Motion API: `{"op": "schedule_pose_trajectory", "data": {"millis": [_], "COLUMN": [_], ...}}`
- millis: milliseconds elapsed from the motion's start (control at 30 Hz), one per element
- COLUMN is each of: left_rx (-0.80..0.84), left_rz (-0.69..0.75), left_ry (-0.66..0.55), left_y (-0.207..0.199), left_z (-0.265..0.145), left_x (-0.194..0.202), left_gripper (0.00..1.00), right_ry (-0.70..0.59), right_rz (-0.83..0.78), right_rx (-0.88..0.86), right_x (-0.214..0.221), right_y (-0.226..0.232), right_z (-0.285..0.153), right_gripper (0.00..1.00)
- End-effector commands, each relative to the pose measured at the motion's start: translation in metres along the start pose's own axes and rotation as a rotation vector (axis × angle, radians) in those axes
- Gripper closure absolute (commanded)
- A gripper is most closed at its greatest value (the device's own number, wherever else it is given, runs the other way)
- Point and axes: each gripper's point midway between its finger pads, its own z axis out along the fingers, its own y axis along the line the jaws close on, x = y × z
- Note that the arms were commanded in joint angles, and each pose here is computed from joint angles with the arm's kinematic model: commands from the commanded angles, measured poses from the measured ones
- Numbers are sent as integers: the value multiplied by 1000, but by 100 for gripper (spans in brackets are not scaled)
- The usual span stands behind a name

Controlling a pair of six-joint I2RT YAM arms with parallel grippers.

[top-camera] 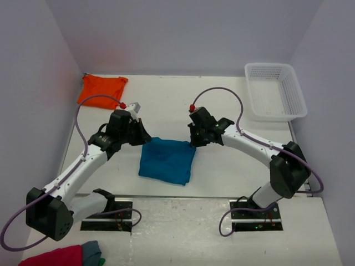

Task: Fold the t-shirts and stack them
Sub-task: Smooth out wrinkles on the folded tshirt

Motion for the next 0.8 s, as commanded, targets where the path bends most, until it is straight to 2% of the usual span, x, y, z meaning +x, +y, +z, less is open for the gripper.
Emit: {"op": "schedule_pose_trajectory", "data": {"millis": [0,233,467,633,767], "left_rx": [-65,-188,-283,-357,-382], "left_rz": [-20,-38,-58,-88,-72], "left_ry": [-26,-42,29,19,-18], "left_y": [13,39,71,100,107], "left_z": [3,31,94,118,130], "left_x": [-5,-14,-16,-29,-48], "left_gripper": [100,100,100,100,100], "right_ry": [-10,36,75,84,87], "right_rz": [-41,-63,-81,-79,-48], "right_rx": [30,64,92,106,141], "right_x": [-13,-34,-41,-56,-65], "right_y": [-3,-1,-2,-11,-24], "right_z": [-6,28,61,74,81], "right_gripper": [100,100,100,100,100]}}
